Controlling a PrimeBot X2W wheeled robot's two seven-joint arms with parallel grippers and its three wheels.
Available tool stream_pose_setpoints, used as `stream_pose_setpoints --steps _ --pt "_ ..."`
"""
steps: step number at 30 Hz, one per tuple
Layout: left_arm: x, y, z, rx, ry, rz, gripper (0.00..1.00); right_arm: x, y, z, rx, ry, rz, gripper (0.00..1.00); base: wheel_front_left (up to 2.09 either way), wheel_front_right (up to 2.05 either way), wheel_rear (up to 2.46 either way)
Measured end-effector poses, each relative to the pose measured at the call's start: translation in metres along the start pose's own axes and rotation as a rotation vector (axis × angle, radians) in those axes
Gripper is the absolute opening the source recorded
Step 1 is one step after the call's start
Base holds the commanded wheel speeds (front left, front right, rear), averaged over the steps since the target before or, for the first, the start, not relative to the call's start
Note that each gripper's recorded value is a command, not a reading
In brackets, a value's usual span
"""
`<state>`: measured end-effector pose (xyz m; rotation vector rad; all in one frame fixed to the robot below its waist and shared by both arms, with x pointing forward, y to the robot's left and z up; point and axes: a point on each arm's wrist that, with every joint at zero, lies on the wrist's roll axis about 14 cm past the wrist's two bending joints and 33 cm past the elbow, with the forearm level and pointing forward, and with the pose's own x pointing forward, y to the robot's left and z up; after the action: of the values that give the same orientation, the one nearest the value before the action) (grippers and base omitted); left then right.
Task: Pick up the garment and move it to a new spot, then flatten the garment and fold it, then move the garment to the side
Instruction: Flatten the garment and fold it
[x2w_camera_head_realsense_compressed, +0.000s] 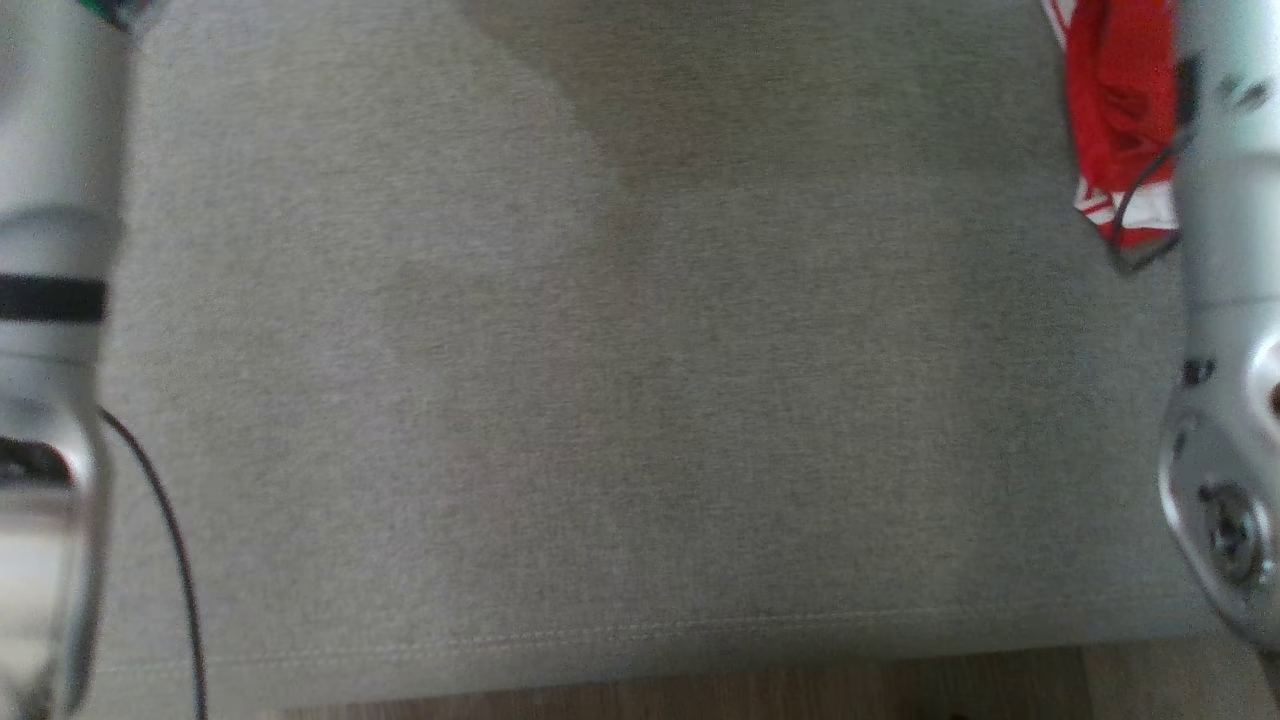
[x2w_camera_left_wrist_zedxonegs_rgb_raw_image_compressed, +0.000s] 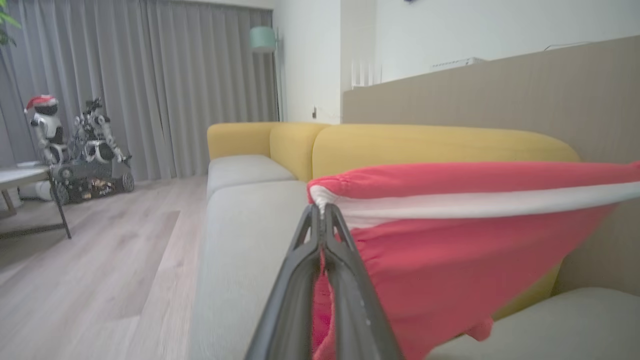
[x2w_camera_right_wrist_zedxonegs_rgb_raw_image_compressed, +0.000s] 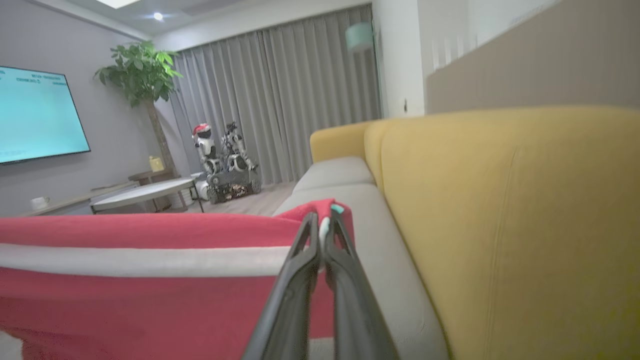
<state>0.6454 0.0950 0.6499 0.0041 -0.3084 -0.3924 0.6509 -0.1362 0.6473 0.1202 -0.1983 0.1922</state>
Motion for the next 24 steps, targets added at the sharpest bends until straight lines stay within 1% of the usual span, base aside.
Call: stream_pose_setpoints --steps 2,5,8,12,15,17,21,24 --pt "-0.011 -0.001 -0.024 -0.028 0.055 0.012 0.0 -0.006 0.002 -0.032 0.039 0.06 -0.001 0.0 0.0 0.0 0.0" --pt "-0.036 -0.007 -0.062 -0.043 0.161 0.005 0.0 -0.023 0.007 -0.079 0.079 0.164 -0.005 0.0 0.0 0.0 0.0" --pt "-0.071 -0.027 -0.103 -0.079 0.277 -0.025 0.0 -0.048 0.009 -0.123 0.099 0.289 -0.017 0.0 0.0 0.0 0.0" --pt "-0.124 -0.049 -0.142 -0.134 0.413 -0.044 0.0 -0.086 0.012 -0.167 0.102 0.437 -0.028 0.0 0.0 0.0 0.0" --pt "-0.16 -0.062 -0.156 -0.15 0.488 -0.06 0.0 -0.114 0.016 -0.188 0.087 0.533 -0.025 0.0 0.0 0.0 0.0" --pt "-0.179 -0.071 -0.159 -0.167 0.517 -0.069 0.0 -0.131 0.018 -0.195 0.076 0.584 -0.019 0.0 0.0 0.0 0.0" --pt "-0.205 -0.081 -0.154 -0.189 0.538 -0.076 0.0 -0.156 0.019 -0.201 0.06 0.673 -0.011 0.0 0.0 0.0 0.0" --pt "-0.225 -0.089 -0.153 -0.182 0.566 -0.095 0.0 -0.177 0.018 -0.203 0.037 0.741 -0.003 0.0 0.0 0.0 0.0"
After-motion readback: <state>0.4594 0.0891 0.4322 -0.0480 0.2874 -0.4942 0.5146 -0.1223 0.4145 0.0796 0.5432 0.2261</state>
